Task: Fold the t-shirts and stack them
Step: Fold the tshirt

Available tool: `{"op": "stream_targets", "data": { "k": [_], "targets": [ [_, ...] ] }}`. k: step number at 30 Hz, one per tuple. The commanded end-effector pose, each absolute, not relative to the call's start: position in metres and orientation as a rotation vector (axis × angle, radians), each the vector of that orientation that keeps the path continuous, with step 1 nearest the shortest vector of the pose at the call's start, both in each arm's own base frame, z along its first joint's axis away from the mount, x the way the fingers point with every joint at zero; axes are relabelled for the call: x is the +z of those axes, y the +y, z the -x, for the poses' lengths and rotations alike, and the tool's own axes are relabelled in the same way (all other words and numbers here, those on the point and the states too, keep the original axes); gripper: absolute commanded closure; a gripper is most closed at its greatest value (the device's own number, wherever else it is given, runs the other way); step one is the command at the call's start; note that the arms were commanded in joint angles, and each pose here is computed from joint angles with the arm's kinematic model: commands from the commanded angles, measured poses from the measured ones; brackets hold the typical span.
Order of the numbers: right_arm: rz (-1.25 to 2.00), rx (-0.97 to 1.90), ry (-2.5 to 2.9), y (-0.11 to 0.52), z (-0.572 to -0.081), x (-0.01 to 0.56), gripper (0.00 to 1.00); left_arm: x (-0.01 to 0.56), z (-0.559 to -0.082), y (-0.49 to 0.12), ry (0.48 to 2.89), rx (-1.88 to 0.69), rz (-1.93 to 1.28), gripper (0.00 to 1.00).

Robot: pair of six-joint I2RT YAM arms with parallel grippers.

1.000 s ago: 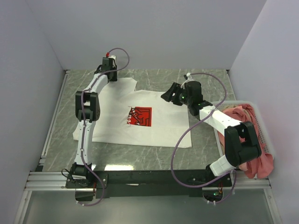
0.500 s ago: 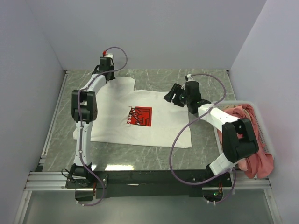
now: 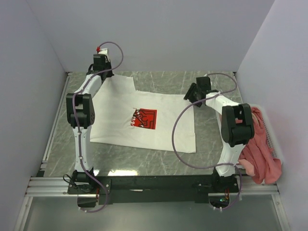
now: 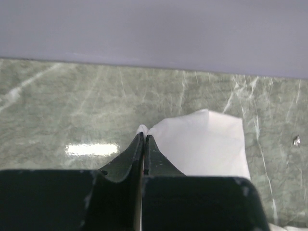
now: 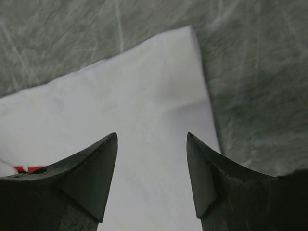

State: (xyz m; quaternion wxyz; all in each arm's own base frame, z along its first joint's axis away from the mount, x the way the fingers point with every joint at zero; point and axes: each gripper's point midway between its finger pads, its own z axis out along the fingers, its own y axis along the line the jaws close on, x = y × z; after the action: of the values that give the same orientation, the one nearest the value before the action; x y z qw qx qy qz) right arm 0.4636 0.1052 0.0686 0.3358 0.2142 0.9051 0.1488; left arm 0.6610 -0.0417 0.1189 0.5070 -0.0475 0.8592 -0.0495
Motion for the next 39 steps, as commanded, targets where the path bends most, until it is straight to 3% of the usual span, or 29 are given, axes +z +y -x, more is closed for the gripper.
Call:
{"op": "stream_targets", "data": {
  "k": [1,14,33,39],
  "targets": [
    [-0.595,0.288,2.385,0.085,-0.479,0.067,0.35,0.161,-0.662,-0.057,1.984,-0.213,0.088,1.00],
    [-0.704,0.175,2.427,0.054,-0.511,0.040,0.39,0.158,-0.663,-0.061,1.986,-0.263,0.070,1.00],
    [-0.704,0.230,2.459,0.060,-0.538,0.038,0.44,0.153,-0.665,-0.064,1.992,-0.309,0.063,1.00],
    [-0.696,0.248,2.436,0.062,-0.544,0.044,0.49,0.156,-0.664,-0.063,1.989,-0.304,0.072,1.00]
  ]
}}
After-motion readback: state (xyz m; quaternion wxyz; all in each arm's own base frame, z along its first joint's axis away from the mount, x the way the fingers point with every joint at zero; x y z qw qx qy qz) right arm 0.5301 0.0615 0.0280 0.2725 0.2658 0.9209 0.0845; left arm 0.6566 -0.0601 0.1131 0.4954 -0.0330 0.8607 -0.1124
